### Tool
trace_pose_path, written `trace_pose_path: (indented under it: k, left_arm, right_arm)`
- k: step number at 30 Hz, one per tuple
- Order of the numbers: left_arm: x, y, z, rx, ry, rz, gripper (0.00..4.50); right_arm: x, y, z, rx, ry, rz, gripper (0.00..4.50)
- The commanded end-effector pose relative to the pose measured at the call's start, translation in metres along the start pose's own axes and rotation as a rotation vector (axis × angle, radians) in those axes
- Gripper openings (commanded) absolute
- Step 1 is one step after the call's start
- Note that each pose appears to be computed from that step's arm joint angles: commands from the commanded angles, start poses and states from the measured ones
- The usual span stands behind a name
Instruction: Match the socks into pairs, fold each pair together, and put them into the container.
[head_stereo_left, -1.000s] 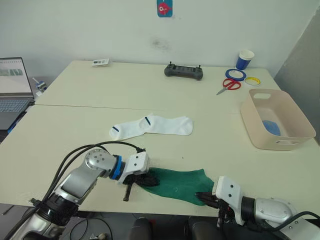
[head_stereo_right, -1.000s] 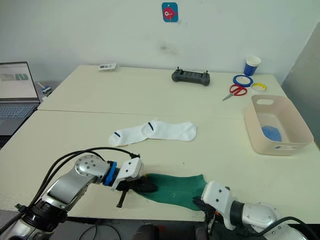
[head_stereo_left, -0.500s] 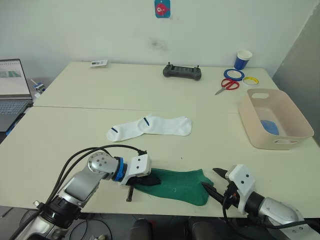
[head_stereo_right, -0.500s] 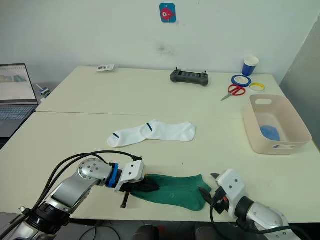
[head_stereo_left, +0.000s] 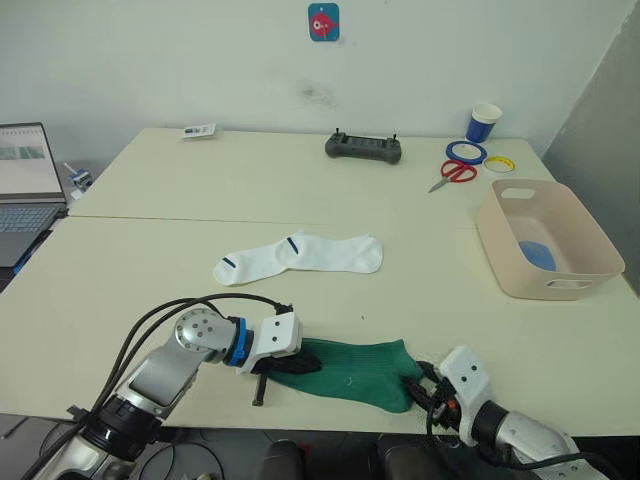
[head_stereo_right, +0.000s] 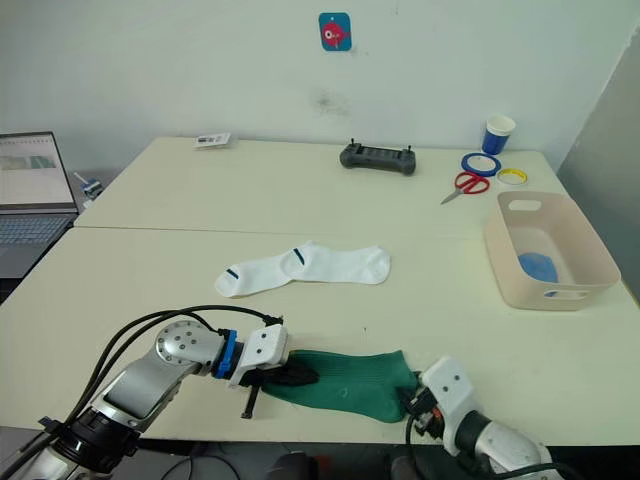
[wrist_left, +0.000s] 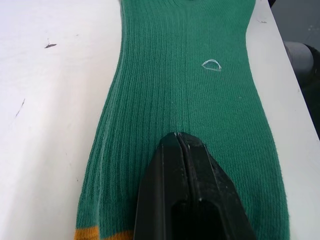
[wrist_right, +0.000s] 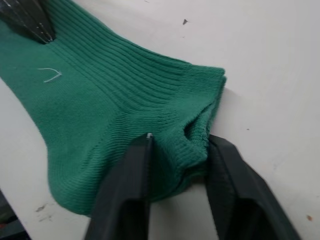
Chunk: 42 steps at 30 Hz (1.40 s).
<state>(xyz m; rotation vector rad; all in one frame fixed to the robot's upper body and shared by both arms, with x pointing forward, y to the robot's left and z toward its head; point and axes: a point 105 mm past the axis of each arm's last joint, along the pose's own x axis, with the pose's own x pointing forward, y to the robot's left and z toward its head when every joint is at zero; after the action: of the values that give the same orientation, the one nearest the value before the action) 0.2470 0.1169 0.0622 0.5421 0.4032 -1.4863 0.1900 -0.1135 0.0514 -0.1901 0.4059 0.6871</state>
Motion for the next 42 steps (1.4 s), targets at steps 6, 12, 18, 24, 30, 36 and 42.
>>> trace_pose_path:
  k: [6, 12, 18, 24, 30, 36, 42]
  left_arm:
    - [0.014, 0.008, 0.035, 0.015, -0.077, 0.003, 0.0]
    - [0.029, 0.012, 0.069, 0.053, -0.125, -0.038, 0.0]
    - [0.058, 0.014, 0.083, 0.058, -0.137, -0.106, 0.0]
    - [0.075, 0.02, 0.072, 0.053, -0.069, -0.111, 0.0]
    - [0.061, 0.022, 0.079, 0.064, -0.094, -0.092, 0.0]
    - [0.013, 0.023, 0.077, 0.07, -0.04, -0.09, 0.0]
    - [0.007, 0.024, 0.056, 0.02, 0.008, -0.056, 0.0]
  right_arm:
    - [-0.017, -0.03, 0.024, 0.014, -0.081, -0.084, 0.04]
    - [-0.038, -0.047, 0.028, 0.051, -0.079, -0.102, 0.04]
    - [-0.049, -0.047, 0.047, 0.024, -0.102, -0.073, 0.04]
    - [-0.045, -0.02, 0.063, -0.004, -0.092, 0.052, 0.04]
    - [-0.031, 0.0, 0.066, 0.052, -0.053, 0.149, 0.04]
    - [-0.027, 0.008, 0.069, 0.143, -0.042, 0.197, 0.04]
    - [-0.012, 0.024, 0.078, 0.179, -0.025, 0.317, 0.04]
